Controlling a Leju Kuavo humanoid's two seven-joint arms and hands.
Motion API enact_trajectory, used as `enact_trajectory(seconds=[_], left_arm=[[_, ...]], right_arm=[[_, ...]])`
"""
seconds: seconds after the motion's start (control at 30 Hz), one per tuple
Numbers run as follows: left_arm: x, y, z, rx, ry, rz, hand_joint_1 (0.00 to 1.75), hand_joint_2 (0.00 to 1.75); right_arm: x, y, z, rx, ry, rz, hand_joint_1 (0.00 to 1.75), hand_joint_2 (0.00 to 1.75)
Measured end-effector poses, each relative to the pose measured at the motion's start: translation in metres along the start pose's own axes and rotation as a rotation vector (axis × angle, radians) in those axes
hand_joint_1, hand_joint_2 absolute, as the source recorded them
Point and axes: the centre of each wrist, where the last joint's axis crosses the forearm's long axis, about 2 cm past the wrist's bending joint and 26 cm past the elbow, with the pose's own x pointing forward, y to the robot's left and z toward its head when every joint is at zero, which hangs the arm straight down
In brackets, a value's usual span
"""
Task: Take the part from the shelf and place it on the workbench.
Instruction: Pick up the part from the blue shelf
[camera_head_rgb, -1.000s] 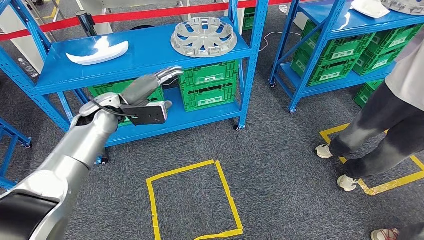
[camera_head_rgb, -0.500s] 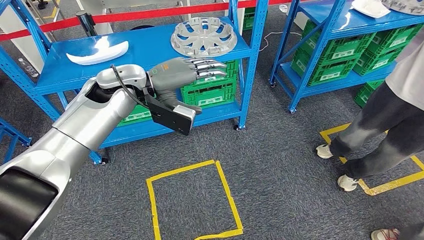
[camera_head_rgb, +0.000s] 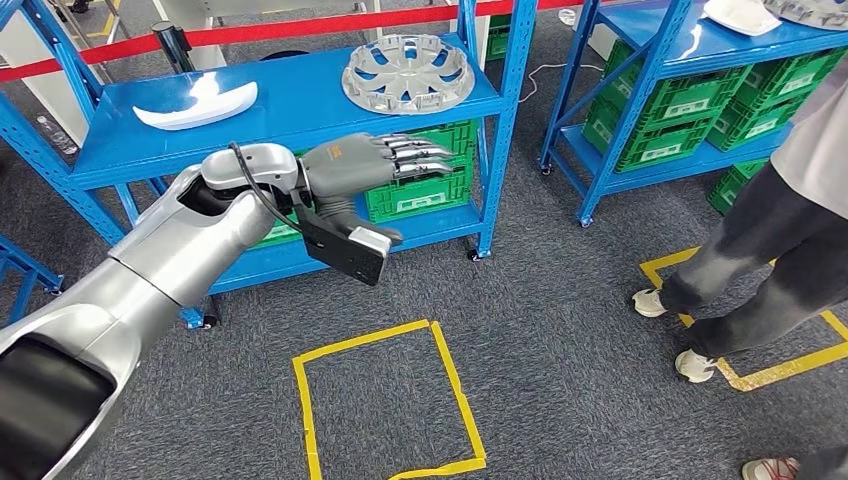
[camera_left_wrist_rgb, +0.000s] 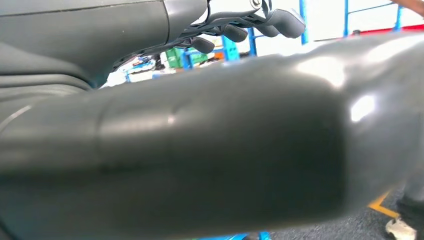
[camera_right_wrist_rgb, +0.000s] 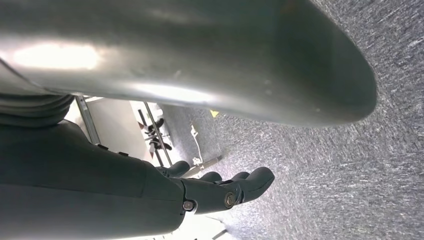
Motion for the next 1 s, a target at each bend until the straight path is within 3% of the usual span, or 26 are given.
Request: enact_trajectory(seconds=[0.53, 1.0], left_arm=[[-0.016, -0.015, 0.014, -0.044, 0.157, -0.047, 0.0, 0.0], [-0.019, -0.013, 0.014, -0.069, 0.196, -0.063, 0.0, 0.0]], right_arm=[[0.0, 0.001, 0.0, -0.002, 0.0, 0.008, 0.0, 0.0], [0.0, 0.001, 0.0, -0.005, -0.002, 0.009, 0.0, 0.0]])
